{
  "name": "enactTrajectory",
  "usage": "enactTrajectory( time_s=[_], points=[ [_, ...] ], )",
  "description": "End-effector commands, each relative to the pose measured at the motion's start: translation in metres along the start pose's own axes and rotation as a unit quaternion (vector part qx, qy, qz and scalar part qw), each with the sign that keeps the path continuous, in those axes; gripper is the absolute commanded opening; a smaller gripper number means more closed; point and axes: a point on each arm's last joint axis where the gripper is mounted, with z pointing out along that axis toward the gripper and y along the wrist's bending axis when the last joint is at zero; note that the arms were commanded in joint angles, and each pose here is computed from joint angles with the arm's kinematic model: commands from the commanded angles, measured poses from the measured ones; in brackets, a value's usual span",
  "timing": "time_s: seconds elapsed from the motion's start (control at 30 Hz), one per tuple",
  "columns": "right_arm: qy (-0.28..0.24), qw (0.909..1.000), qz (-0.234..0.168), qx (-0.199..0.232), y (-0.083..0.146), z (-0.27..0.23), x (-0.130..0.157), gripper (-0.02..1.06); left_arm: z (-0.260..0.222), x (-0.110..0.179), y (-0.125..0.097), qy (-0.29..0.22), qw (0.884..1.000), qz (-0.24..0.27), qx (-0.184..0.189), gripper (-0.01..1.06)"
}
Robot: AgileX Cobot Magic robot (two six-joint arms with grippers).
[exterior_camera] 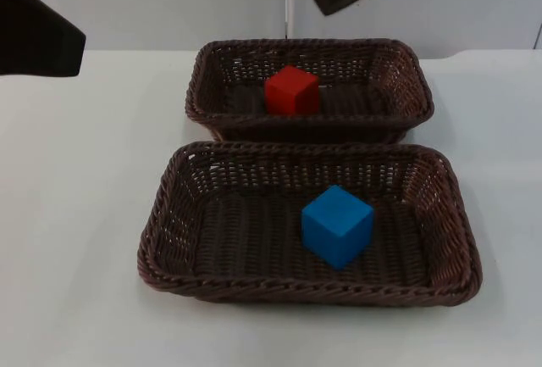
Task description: Pick up one cube with the left hand and place it into the upper basket. Pick up one cube with the right hand and place it into the lower basket.
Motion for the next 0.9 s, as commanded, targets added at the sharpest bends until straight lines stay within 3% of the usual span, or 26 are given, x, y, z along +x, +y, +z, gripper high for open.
enactTrajectory(
  time_s=[0.0,0.5,0.87],
  points=[
    [-0.007,1.0000,-0.003,-0.003,0.003,-0.008,-0.002,0.74,-0.001,0.000,0.000,-0.007,1.000,-0.004,0.002,0.94],
    [0.012,0.9999,-0.001,-0.009,0.005,-0.021,0.006,0.74,-0.001,0.000,0.000,-0.007,1.000,-0.004,0.002,0.94],
    [-0.050,0.9987,0.008,0.001,0.012,-0.057,0.035,0.74,-0.001,0.000,0.000,-0.007,1.000,-0.001,-0.001,0.94]
  ],
)
